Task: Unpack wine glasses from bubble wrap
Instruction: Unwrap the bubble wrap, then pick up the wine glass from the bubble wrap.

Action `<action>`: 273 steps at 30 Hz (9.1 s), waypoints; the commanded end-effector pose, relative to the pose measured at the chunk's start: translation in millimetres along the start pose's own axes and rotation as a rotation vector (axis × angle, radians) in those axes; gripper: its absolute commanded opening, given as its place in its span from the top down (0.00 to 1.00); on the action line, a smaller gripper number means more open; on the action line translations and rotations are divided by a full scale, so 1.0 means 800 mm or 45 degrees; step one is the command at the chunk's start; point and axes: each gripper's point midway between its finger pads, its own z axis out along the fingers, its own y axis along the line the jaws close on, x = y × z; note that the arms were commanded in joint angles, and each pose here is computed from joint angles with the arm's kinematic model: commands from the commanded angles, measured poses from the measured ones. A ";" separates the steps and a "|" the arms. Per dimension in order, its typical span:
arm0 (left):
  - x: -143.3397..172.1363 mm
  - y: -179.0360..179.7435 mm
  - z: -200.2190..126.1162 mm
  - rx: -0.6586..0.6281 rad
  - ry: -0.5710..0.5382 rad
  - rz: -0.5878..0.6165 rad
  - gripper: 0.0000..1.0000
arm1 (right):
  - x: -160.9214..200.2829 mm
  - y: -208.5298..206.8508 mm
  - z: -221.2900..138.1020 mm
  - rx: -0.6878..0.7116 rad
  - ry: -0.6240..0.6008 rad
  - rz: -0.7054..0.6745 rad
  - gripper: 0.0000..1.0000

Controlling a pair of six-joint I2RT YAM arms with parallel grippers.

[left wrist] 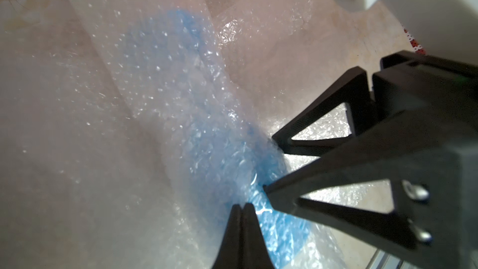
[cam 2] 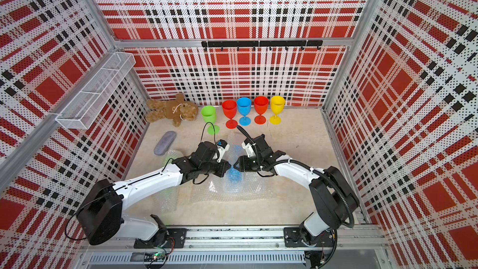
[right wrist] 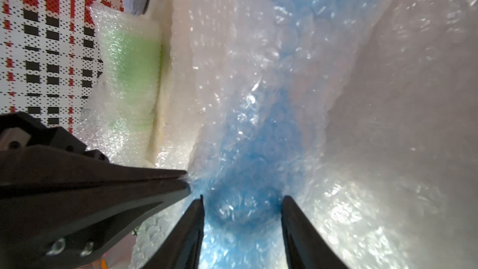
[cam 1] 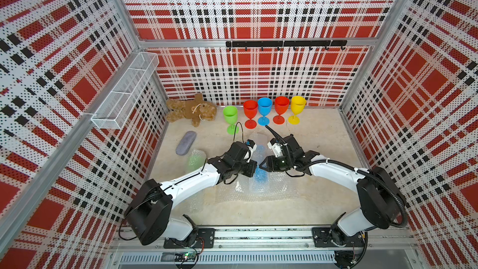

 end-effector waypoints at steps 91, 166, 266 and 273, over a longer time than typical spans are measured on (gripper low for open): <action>-0.028 0.053 -0.080 -0.135 -0.305 -0.202 1.00 | -0.034 -0.010 -0.011 0.477 -0.078 -0.265 0.25; -0.014 0.132 -0.107 -0.567 -0.337 -0.356 0.34 | -0.089 -0.075 -0.115 0.519 -0.318 -0.123 0.34; -0.149 -0.024 -0.211 0.057 -1.085 0.473 1.00 | -0.043 0.181 -0.260 -0.288 -1.122 -0.944 0.00; -0.128 -0.031 -0.230 0.269 -1.224 0.177 1.00 | -0.042 0.191 -0.290 -0.424 -1.372 -0.943 0.00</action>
